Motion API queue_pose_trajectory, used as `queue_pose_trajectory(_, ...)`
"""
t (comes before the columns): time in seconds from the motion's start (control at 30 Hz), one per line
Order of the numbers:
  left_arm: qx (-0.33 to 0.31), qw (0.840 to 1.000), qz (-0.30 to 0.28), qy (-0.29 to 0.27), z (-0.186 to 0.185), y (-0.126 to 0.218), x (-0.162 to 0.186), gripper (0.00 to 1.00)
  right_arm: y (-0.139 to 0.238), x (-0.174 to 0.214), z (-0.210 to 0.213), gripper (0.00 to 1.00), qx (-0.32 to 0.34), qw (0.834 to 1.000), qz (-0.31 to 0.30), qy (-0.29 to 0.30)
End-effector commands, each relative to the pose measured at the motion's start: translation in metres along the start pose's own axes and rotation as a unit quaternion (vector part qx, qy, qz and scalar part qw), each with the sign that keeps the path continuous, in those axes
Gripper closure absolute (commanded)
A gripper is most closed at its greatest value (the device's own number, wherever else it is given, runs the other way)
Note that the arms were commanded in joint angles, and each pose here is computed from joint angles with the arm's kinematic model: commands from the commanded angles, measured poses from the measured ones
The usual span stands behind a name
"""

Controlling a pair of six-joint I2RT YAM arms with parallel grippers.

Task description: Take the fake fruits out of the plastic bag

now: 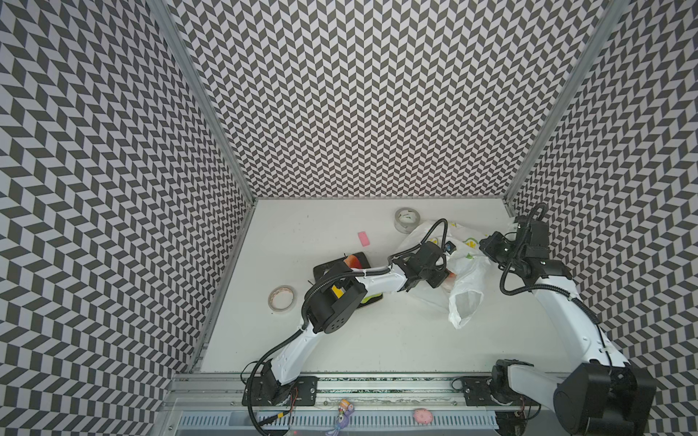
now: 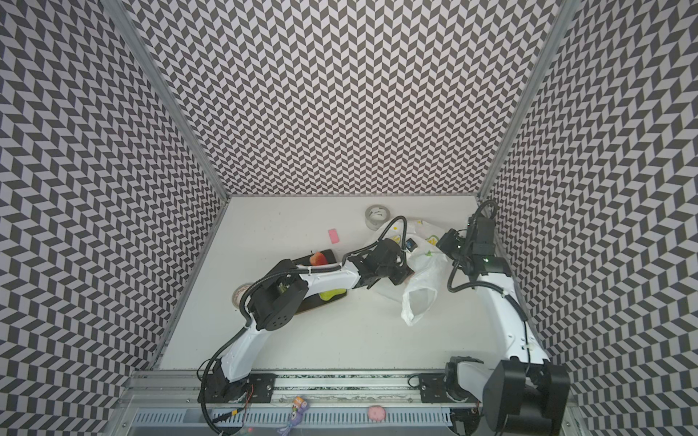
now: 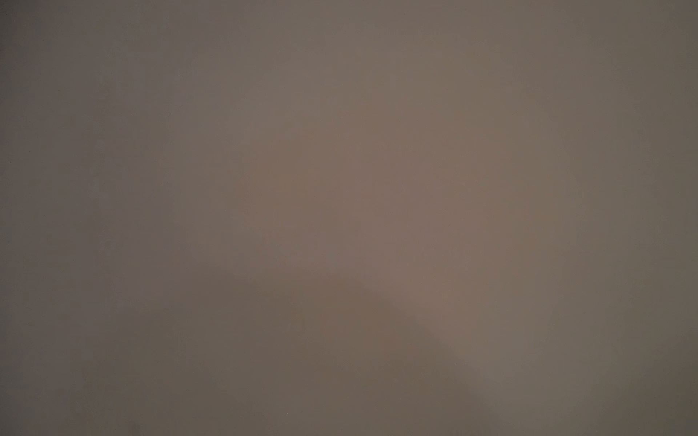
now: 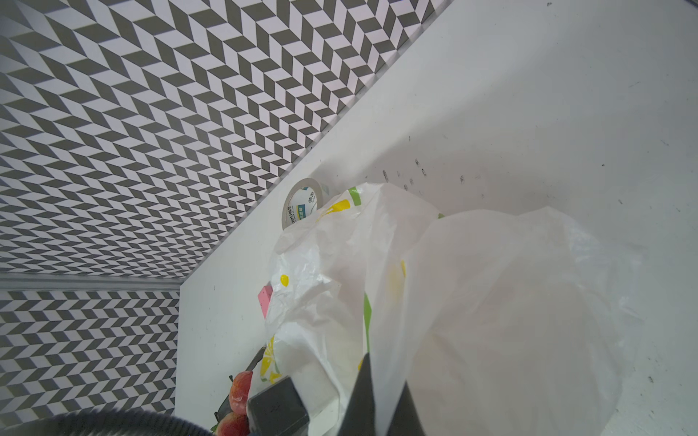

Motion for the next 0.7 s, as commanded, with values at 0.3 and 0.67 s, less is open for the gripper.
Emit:
queue_pose_trajectory(0.3,-0.027,0.997,0.075,0.014,0.028,-0.012,0.048,0.30,0.003,-0.007,0.010,0.94,-0.027,0.999,-0.025,-0.003)
queue_pose_trajectory(0.67,-0.047,0.993,0.103,0.034,0.036,-0.032,0.067,0.36,0.003,-0.009,0.010,0.94,-0.025,0.999,-0.027,-0.005)
Point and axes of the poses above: each gripper's point midway between its finger pads, its own y axis back along the fingers, its own z axis along the line the jaws close on, x = y × z, the point moved 1 cm from there along y, back along the fingers, and after that the axes turned 2 degrees about -y, right-handed, at the moved point
